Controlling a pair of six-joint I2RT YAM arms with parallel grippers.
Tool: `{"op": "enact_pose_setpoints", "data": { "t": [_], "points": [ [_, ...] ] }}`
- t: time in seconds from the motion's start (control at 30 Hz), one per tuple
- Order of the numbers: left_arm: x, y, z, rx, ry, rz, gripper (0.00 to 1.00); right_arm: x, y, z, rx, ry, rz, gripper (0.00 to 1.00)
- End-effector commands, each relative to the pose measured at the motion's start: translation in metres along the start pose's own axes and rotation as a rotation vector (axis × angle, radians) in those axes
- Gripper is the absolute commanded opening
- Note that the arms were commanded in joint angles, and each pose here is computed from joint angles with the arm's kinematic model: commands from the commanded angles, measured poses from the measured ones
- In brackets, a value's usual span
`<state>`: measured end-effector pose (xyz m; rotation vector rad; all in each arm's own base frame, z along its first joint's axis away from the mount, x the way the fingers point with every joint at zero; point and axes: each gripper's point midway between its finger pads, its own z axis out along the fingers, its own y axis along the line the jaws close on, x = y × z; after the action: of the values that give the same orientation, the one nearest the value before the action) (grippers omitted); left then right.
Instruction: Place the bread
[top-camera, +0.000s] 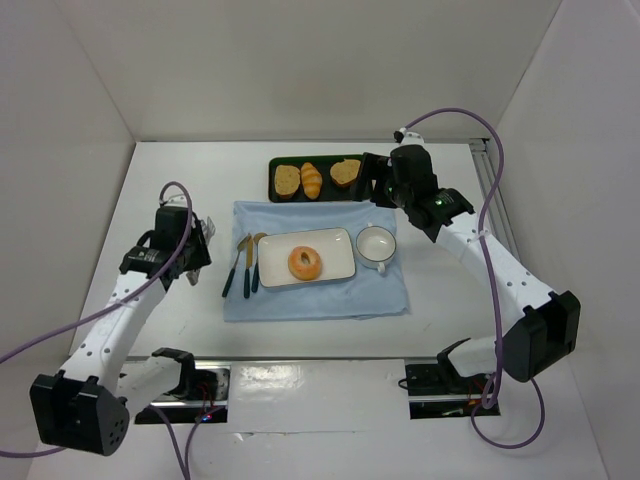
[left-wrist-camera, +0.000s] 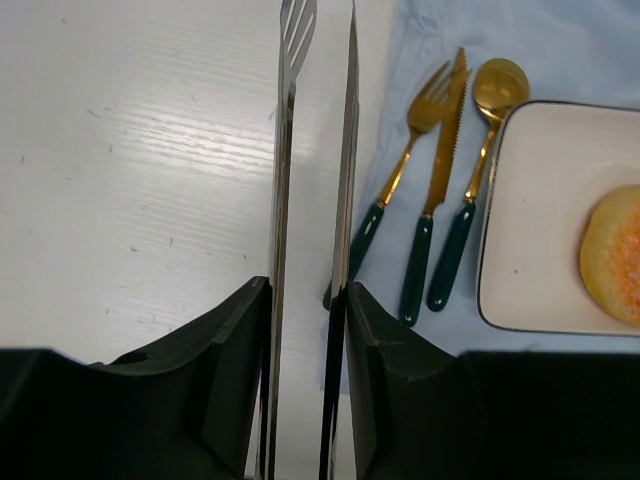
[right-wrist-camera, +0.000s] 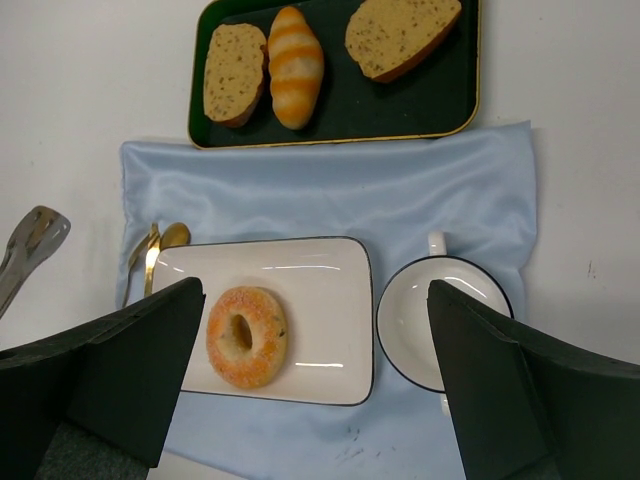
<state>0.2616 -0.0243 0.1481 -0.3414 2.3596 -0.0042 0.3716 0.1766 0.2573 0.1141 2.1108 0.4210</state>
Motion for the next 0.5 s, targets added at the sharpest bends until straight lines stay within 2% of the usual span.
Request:
{"op": "enact_pose_setpoints", "data": {
  "t": [0.0,0.47],
  "points": [
    [-0.023,0.003,0.014,0.035,-0.06,0.005,0.47,-0.02,0.004,-0.013,-0.022,-0.068,-0.002,1.0],
    [-0.043,0.024,0.067,-0.012,0.005,-0.06,0.46,-0.02,0.002,-0.003,-0.015,-0.052,-0.01,1.0]
  ]
}}
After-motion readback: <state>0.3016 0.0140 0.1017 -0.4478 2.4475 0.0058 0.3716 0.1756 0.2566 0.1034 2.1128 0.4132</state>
